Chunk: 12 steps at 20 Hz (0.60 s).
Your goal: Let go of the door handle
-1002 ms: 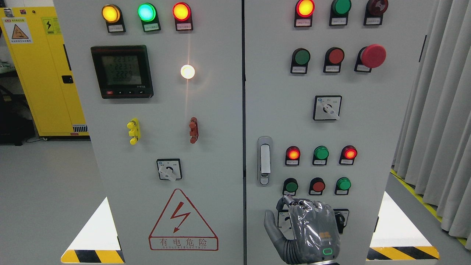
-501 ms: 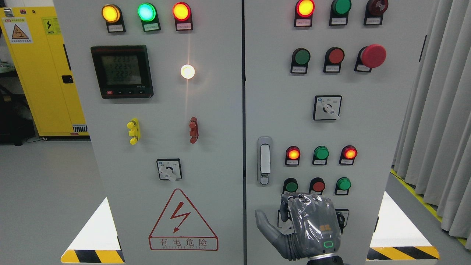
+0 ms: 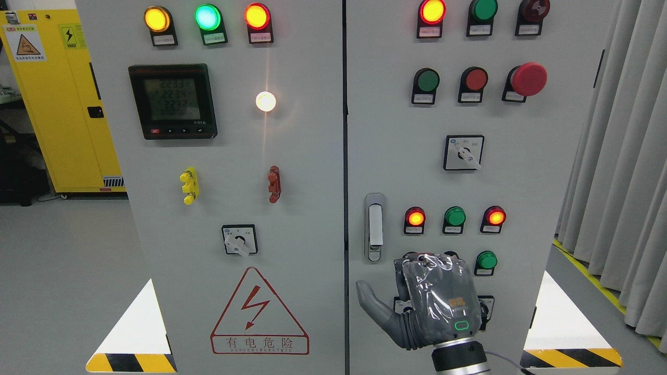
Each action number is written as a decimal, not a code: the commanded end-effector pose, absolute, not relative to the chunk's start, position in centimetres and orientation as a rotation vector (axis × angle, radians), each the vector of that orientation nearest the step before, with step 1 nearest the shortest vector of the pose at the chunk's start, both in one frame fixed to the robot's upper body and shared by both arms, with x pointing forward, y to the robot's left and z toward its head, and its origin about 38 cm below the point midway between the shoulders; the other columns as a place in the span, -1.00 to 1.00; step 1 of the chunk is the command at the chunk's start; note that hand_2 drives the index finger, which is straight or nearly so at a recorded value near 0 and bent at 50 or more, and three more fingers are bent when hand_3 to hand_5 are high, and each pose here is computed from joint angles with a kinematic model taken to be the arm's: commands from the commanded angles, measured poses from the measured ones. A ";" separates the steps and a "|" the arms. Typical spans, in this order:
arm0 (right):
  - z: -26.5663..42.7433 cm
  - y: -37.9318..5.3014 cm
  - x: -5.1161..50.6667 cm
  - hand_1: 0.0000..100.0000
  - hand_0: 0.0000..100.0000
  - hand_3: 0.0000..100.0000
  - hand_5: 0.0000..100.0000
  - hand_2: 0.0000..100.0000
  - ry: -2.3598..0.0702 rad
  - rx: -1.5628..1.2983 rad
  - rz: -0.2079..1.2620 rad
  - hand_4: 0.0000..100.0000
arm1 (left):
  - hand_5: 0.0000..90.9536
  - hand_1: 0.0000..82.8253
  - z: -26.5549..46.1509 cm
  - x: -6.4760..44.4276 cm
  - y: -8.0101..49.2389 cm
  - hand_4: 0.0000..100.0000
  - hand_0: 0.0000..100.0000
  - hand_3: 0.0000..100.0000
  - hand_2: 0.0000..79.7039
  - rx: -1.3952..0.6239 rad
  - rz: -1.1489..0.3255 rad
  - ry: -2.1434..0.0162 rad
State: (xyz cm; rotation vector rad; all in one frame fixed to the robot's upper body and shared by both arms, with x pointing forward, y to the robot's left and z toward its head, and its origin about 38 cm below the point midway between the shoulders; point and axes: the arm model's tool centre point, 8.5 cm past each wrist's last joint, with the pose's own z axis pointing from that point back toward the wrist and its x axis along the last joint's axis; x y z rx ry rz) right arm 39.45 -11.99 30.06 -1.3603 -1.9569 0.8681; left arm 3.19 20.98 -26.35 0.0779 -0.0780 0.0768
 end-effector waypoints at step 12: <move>31.8 -10.6 41.9 -0.50 -0.42 1.00 1.00 0.96 -1.938 -1.375 0.886 1.00 | -1.00 0.34 -26.3 3.6 20.9 -1.00 -0.76 -1.00 -1.00 0.076 0.078 -0.090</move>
